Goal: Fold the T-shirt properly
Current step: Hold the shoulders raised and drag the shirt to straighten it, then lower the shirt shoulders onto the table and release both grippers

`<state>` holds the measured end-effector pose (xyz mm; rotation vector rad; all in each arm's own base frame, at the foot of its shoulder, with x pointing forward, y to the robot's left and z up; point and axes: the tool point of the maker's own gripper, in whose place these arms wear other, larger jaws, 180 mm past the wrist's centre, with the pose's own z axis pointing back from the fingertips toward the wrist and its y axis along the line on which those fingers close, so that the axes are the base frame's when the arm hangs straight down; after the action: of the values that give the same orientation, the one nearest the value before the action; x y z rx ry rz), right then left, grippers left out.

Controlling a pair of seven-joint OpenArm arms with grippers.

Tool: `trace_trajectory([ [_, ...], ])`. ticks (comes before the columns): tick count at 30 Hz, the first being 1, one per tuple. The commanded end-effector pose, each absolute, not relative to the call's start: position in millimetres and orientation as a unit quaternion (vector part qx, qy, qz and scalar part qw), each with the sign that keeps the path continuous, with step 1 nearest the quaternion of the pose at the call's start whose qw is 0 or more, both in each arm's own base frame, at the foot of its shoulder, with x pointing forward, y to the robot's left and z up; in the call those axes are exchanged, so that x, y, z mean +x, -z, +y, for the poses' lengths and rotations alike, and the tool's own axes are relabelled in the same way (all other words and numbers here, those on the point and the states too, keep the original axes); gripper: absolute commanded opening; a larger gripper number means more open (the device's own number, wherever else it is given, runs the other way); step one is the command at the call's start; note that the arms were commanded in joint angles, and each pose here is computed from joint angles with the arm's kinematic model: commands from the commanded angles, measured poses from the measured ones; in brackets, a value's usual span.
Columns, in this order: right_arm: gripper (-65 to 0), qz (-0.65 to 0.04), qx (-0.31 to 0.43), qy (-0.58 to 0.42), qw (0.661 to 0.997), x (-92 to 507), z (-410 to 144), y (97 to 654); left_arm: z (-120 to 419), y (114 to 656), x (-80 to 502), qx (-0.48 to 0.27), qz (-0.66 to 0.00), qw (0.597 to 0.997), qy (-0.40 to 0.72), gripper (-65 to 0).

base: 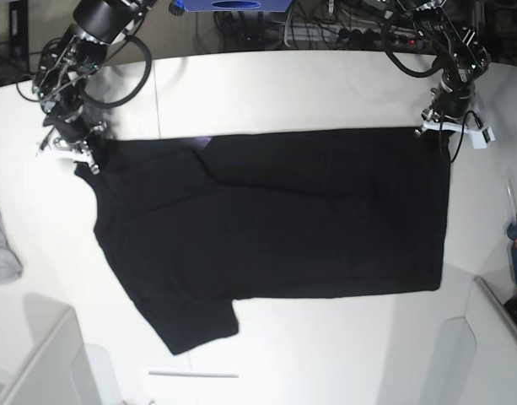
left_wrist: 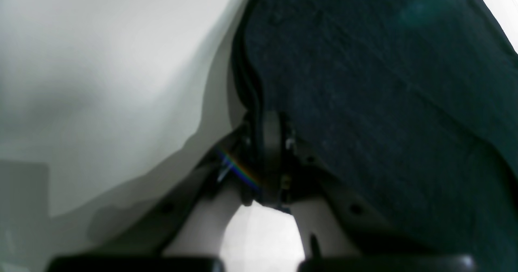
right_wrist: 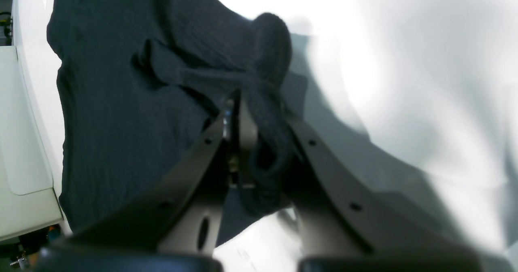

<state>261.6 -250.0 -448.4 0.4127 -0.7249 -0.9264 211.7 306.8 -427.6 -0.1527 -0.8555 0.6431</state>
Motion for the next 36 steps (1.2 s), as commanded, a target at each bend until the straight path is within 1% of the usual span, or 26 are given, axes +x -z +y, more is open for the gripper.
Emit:
trace_trajectory([
  [1,-65.0,-0.325,0.181,0.435,0.820,257,-253,452,312,429,207,-0.062,-0.393,0.868,-0.297,-65.0],
  [4,-65.0,-0.328,0.178,0.436,0.819,256,-255,450,311,428,204,-0.058,-0.386,0.880,-0.273,-65.0],
  [7,-65.0,-0.325,0.173,0.435,0.822,250,-256,452,315,422,201,-0.050,-0.388,0.882,-0.262,-65.0],
  [17,-65.0,-0.353,0.133,0.409,0.831,225,-270,425,316,407,172,-0.023,-0.382,0.896,-0.225,-65.0],
  [28,-65.0,-0.348,0.097,0.395,0.845,187,-277,417,315,408,135,-0.006,-0.352,0.911,-0.213,-65.0],
  [36,-65.0,-0.335,0.090,0.397,0.850,166,-270,419,314,414,114,-0.001,-0.328,0.920,-0.212,-65.0],
])
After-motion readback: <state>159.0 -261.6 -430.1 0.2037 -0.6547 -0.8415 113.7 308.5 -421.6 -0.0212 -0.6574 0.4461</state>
